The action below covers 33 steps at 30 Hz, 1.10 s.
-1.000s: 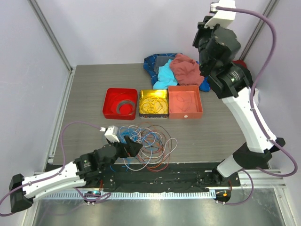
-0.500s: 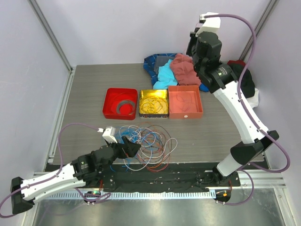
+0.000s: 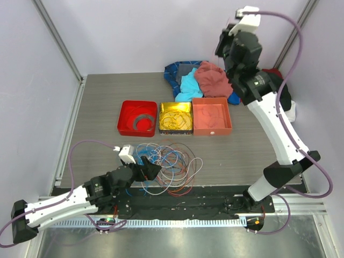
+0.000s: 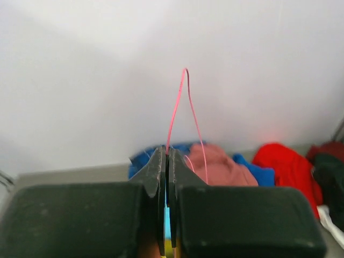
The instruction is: Untangle the cables
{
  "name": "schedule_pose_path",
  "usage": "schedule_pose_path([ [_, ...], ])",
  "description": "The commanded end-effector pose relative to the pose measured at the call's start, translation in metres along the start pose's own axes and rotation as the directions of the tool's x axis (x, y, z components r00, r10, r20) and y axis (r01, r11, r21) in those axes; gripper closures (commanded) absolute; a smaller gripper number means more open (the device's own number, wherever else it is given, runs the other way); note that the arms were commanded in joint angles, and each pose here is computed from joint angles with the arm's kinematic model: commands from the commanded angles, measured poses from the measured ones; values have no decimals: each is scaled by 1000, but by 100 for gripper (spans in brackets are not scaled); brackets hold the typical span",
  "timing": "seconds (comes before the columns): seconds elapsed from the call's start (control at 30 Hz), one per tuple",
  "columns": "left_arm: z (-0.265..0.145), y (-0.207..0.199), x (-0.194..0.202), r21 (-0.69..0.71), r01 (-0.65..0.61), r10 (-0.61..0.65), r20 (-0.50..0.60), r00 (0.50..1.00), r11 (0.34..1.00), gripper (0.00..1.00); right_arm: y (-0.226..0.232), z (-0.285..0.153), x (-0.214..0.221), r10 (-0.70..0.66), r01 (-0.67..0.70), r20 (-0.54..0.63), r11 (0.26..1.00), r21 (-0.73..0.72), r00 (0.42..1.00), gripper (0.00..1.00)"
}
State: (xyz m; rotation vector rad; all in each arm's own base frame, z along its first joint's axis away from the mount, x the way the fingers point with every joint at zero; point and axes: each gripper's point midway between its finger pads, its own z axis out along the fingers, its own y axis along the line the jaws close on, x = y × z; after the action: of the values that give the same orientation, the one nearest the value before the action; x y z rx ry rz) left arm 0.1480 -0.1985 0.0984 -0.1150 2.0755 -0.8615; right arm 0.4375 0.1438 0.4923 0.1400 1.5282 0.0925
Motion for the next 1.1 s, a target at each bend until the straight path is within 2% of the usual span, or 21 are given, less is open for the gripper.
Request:
schedule_pose_path([
  [0.0,1,-8,-7,26,12,-12,25,1000,1000,0,1,-6,-70,68,-65,153,998,-27,986,99],
  [0.13,-1,-5,-6,17,16,-17,21,1000,1000,0,-4,1,-28,54,-55,82,999,0,995,99],
  [0.17,-2,-5,-6,20,18,-19,23,1000,1000,0,-4,5,7,46,-46,23,999,3,999,99],
  [0.33,-5,1,-7,8,16,-16,31,999,1000,0,-9,-4,55,98,-98,-18,995,-9,995,99],
  [0.43,-6,1,-8,8,17,-17,37,999,1000,0,-19,-9,108,77,-76,-95,997,12,993,99],
  [0.6,-3,3,-5,0,11,-11,31,999,1000,0,-31,-20,155,78,-73,-157,997,35,985,99],
  [0.87,1,-2,-6,4,-11,11,29,1000,1000,0,-42,-47,254,126,-118,-314,992,45,941,99],
  [1.07,3,-3,-4,5,-15,15,25,1000,1000,0,-41,-47,304,81,-74,-415,997,32,906,99],
])
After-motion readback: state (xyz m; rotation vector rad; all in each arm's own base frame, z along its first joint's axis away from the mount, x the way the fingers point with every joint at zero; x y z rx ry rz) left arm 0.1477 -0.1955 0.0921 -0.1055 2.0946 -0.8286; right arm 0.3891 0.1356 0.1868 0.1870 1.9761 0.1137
